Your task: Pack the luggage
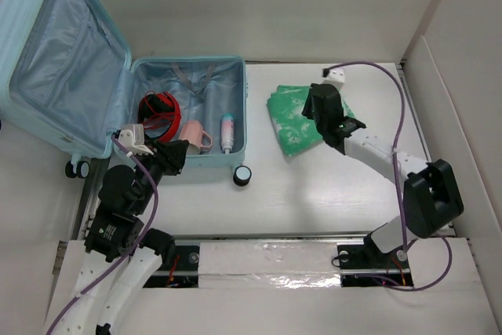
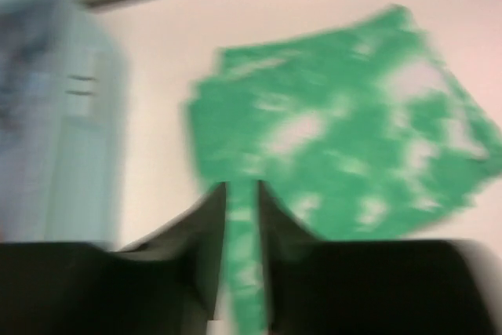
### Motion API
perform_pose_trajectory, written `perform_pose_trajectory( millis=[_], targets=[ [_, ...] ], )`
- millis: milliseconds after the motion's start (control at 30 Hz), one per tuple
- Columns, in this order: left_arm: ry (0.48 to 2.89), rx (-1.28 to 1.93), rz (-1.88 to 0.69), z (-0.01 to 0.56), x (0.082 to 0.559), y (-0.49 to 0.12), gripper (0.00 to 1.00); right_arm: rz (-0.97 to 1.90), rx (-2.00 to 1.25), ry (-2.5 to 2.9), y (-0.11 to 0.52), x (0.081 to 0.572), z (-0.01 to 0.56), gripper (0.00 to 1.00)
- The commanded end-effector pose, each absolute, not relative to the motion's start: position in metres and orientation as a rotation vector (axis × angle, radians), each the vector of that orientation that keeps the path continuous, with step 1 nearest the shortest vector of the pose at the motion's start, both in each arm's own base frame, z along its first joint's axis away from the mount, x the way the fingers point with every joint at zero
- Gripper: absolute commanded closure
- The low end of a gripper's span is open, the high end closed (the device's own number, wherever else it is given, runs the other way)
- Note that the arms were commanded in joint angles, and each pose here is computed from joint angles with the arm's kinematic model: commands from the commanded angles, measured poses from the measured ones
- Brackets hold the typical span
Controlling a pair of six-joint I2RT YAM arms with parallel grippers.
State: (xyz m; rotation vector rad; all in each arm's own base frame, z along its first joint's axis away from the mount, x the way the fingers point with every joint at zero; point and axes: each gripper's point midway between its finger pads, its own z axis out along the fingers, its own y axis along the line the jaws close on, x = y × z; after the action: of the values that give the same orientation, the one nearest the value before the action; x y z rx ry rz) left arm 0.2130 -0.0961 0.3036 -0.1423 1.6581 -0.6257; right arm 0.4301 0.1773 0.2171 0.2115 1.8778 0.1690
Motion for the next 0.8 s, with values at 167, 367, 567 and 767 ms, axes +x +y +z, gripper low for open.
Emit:
perform_pose_trajectory(
  millis=[167, 367, 567, 767],
  targets=[
    [1.559, 0.013, -0.89, 0.339, 0.213, -0.143, 1.0, 0.056, 0.582, 2.04, 0.037, 0.46, 0.132, 0.22],
    [1.605, 0.101, -1.108, 0.355, 0.239, -0.195, 1.0, 0.186, 0.719, 2.059, 0.018, 0.485, 0.116, 0.18],
    [1.609, 0.108, -1.149, 0.371, 0.274, -0.269, 1.0, 0.454, 0.824, 2.128, 0.009, 0.485, 0.065, 0.37],
    [1.851, 0.184, -0.994, 0.309, 0.296, -0.368, 0.99, 0.56, 0.857, 2.142, 0.006, 0.483, 0.054, 0.65]
  ],
)
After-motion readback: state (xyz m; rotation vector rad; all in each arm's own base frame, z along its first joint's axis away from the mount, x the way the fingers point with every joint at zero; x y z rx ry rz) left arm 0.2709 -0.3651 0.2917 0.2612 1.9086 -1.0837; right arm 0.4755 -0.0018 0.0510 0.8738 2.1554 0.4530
